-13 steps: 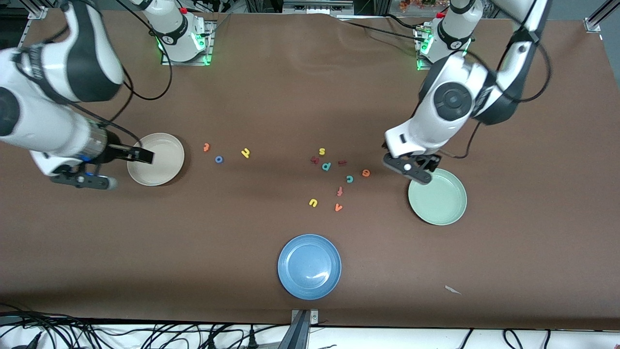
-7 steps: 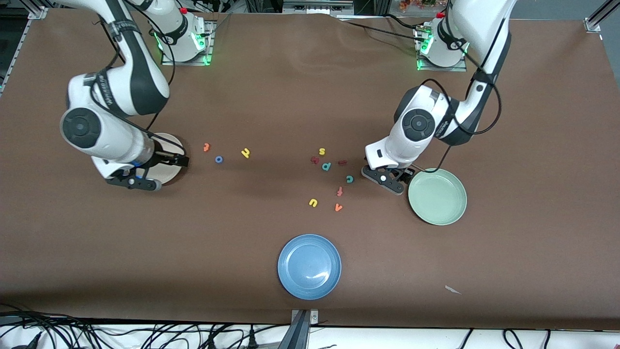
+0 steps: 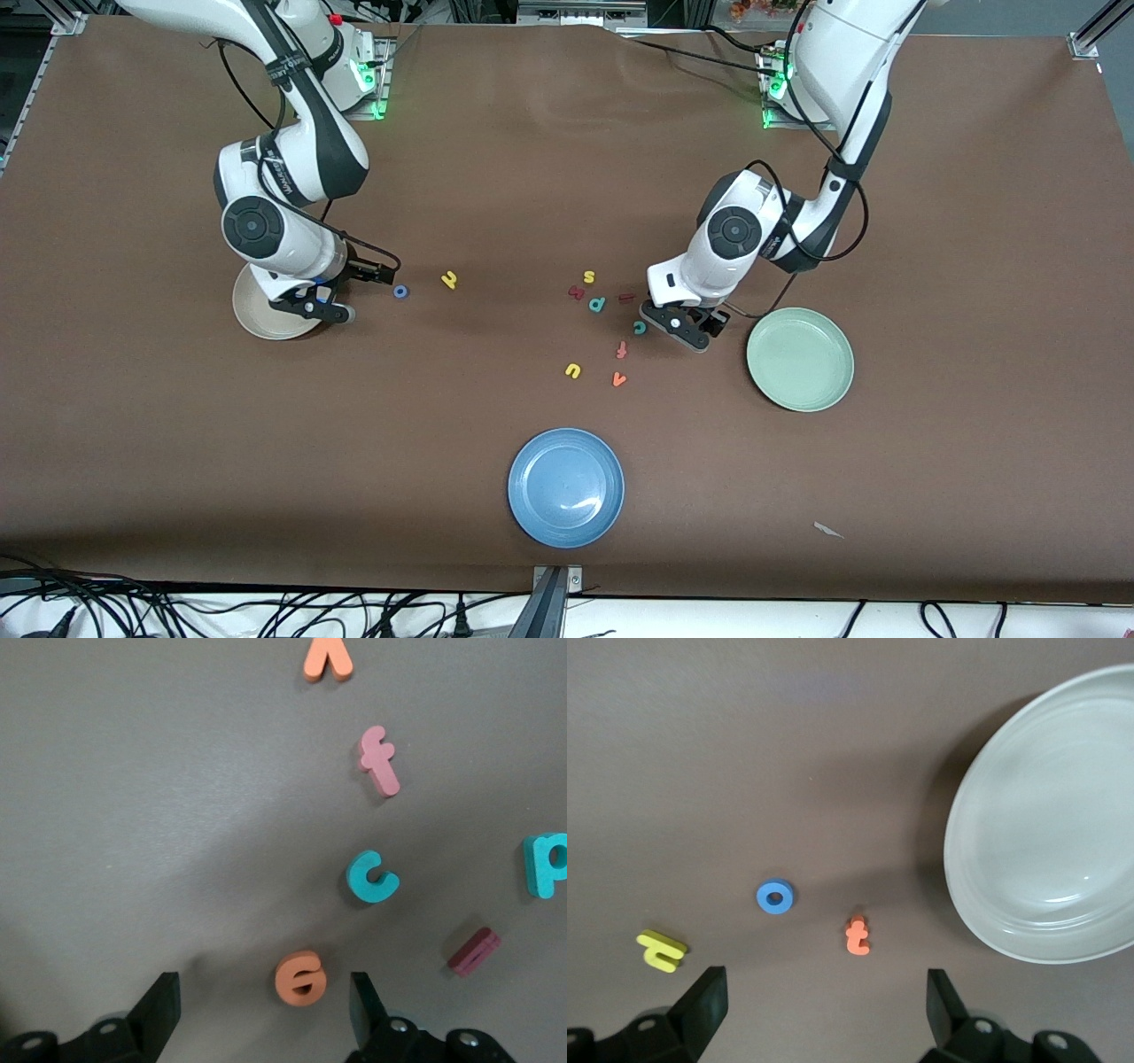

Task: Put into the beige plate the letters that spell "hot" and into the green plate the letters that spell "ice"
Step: 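Place the orange e on the green plate while the right gripper lowers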

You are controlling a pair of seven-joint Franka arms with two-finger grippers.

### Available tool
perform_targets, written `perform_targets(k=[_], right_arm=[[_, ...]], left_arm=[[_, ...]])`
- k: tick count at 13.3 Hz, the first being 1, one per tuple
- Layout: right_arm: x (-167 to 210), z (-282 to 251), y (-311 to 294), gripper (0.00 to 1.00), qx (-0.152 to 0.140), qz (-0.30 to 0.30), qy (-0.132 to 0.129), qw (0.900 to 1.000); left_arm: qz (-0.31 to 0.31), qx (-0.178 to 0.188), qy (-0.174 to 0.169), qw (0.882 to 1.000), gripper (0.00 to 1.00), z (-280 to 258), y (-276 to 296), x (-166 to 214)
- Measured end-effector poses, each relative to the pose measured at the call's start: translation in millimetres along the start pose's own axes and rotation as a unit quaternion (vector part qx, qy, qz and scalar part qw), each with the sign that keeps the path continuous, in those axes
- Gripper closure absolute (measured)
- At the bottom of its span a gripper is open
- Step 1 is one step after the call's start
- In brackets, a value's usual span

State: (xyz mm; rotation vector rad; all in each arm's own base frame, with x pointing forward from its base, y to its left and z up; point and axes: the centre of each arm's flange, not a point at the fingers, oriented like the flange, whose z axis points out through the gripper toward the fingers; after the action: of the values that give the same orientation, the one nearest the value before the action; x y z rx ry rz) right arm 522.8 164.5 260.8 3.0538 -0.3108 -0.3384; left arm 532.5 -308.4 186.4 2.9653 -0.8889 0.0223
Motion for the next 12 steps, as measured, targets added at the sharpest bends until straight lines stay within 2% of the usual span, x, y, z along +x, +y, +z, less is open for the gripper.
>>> perform_targets(k=[1, 2, 4, 5, 6, 7, 9, 12], right_arm=[[-2, 9, 1, 0.01, 0.004, 0.001, 0.006, 1.0], [-4, 20, 2, 0.01, 0.009, 0.003, 0.011, 1.0], [-12, 44, 5, 0.01, 0.013, 0.002, 0.014, 1.0], [-14, 52, 6, 0.01, 0.012, 0.002, 0.012, 1.0], [-14, 55, 5, 0.01, 0.013, 0.0, 0.011, 1.0], [-13, 56, 5, 0.02, 0.013, -0.003, 0.012, 1.0], [-13, 57, 5, 0.04, 0.015, -0.017, 0.014, 1.0], [-10, 72, 3, 0.04, 0.018, -0.03, 0.012, 0.999]], left_arm=[[0.001, -0.001, 0.0, 1.0, 0.16, 5, 2, -1], [0.002, -0.001, -0.001, 1.0, 0.23, 9, 2, -2], [0.002, -0.002, -0.004, 1.0, 0.44, 12, 3, -4], [0.002, -0.002, -0.005, 1.0, 0.44, 13, 3, -5], [0.003, -0.002, -0.006, 1.0, 0.51, 15, 5, -6], [0.004, -0.002, -0.006, 1.0, 0.52, 15, 6, -6], [0.006, -0.002, -0.003, 1.0, 0.7, 13, 8, -4], [0.007, -0.001, 0.005, 1.0, 0.72, 7, 9, -1]])
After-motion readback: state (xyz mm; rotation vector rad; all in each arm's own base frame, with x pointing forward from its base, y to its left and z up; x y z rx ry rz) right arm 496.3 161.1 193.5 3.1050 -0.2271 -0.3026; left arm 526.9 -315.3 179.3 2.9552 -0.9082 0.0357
